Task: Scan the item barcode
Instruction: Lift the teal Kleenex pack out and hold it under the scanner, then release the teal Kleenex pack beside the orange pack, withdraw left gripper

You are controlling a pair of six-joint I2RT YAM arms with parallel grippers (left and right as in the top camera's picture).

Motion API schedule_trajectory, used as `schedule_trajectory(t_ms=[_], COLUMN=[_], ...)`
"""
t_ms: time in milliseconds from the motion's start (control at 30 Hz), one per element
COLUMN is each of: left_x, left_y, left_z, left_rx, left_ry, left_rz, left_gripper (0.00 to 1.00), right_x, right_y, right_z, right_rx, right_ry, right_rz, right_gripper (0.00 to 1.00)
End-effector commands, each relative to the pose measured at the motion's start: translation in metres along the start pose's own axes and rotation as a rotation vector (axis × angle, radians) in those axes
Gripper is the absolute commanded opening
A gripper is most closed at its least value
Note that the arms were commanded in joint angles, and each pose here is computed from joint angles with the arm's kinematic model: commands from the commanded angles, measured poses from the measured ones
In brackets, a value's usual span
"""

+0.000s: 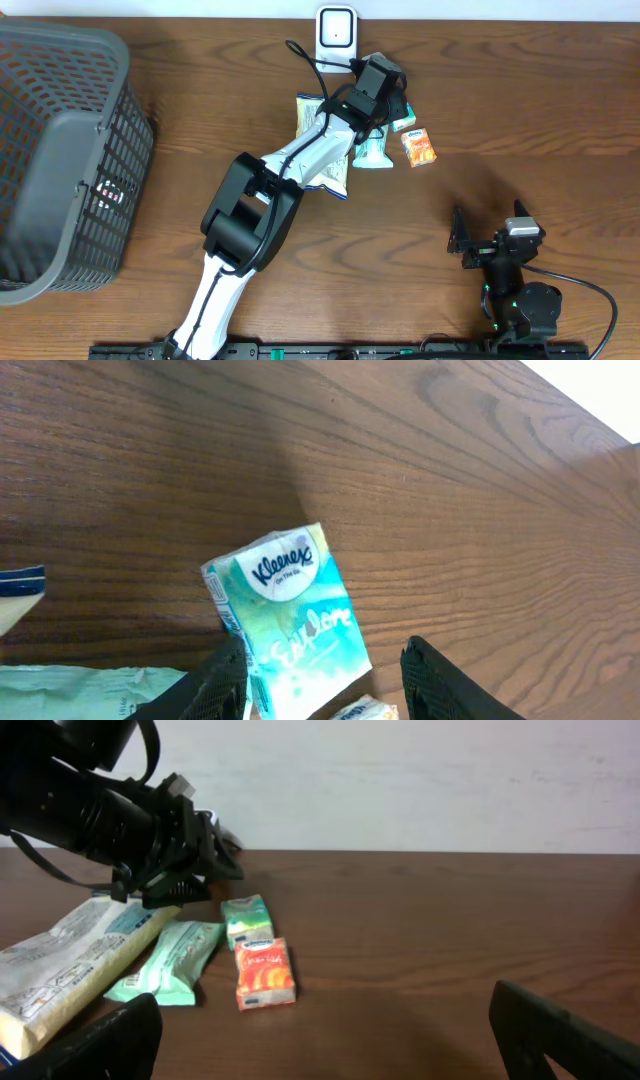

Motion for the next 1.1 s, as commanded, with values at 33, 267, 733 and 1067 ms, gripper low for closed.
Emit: schedule_trajectory(t_ms=[33, 267, 733, 1067], left_x=[-0.006, -0.018, 0.027, 0.135], left_y=[0.009, 0.053, 0.134, 0.158], left_z=[-0.007, -0.079, -0.349, -0.526], left_rx=[0.009, 0.018, -0.240, -0.752], left_ry=[-0.044, -0.108, 0.041, 0.251], left_rz=[0.023, 0.092, 0.144, -0.459], left_gripper=[0.50, 0.50, 0.61, 0.74], right_x=[-0.002, -0.002, -0.002, -0.002], right_y=[-0.001, 0.000, -0.001, -0.001], right_z=[0.000, 0.000, 0.000, 0.000], right_rx=[0.001, 0.000, 0.001, 0.001], right_ry=[-0.013, -0.013, -0.013, -0.013], right_rz=[0.010, 0.010, 0.010, 0.010], right_gripper=[0.99, 0.99, 0.99, 0.99])
Point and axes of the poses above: each gripper's point midway between its finger pads, its own z axis out along the fingers, its own x axis along the line the jaws close on, y = z × x, the point moved 7 cm from there along -z, back along the fingers, and after that the axes turned 3 degrees about -z, right-handed, at the moved point
